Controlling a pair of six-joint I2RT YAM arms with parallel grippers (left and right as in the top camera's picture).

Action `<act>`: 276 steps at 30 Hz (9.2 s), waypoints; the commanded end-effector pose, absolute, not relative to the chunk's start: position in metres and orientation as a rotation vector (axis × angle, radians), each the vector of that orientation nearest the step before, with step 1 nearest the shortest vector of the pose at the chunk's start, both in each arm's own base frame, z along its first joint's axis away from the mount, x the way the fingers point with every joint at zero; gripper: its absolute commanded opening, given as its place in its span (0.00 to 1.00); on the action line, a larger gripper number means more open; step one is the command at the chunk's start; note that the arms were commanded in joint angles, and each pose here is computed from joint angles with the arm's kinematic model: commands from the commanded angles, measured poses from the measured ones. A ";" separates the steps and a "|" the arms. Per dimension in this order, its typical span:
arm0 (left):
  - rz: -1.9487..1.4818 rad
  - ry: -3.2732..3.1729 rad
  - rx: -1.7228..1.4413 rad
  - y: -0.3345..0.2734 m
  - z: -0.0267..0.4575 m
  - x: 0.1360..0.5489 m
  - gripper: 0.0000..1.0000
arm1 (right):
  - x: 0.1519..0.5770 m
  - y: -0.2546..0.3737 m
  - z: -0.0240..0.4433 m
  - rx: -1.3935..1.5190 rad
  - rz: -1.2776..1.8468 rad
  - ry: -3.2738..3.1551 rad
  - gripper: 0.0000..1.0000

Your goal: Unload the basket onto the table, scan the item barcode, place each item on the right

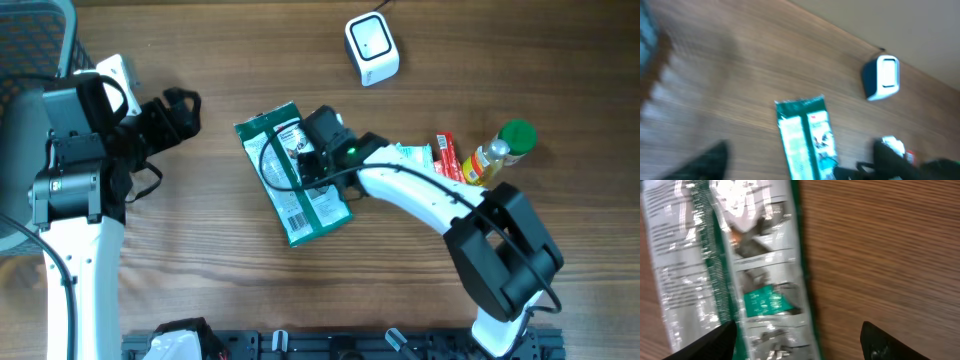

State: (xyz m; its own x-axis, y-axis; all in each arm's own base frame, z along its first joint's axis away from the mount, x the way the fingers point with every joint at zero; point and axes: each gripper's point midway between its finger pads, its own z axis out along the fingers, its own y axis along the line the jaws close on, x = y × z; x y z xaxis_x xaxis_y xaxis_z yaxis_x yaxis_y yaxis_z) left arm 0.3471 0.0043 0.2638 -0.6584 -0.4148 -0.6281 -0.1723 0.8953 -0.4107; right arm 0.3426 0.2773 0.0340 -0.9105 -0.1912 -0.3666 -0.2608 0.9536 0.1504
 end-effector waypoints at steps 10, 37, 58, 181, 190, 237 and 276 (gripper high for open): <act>-0.511 2.801 -0.672 -0.065 0.125 0.331 0.04 | 0.342 0.244 0.033 -0.443 0.617 2.868 0.83; -0.137 3.089 -0.720 -0.098 -0.019 0.323 0.04 | 0.307 0.267 0.006 -0.575 0.924 2.959 0.78; -0.163 3.054 -0.708 -0.098 -0.038 0.324 0.05 | 0.302 0.294 -0.004 -0.476 1.232 2.778 0.41; 0.007 2.658 -0.782 0.023 0.065 0.376 1.00 | 0.573 0.239 0.115 -1.309 -0.291 1.886 0.04; 0.007 2.658 -0.782 0.023 0.065 0.376 1.00 | 0.566 0.236 0.106 -1.254 -0.237 1.976 0.04; 0.007 2.657 -0.782 0.023 0.065 0.376 1.00 | 0.394 0.238 0.110 -0.748 0.605 2.731 1.00; 0.007 2.658 -0.782 0.023 0.065 0.376 1.00 | 0.440 0.258 0.133 -0.744 0.608 2.488 1.00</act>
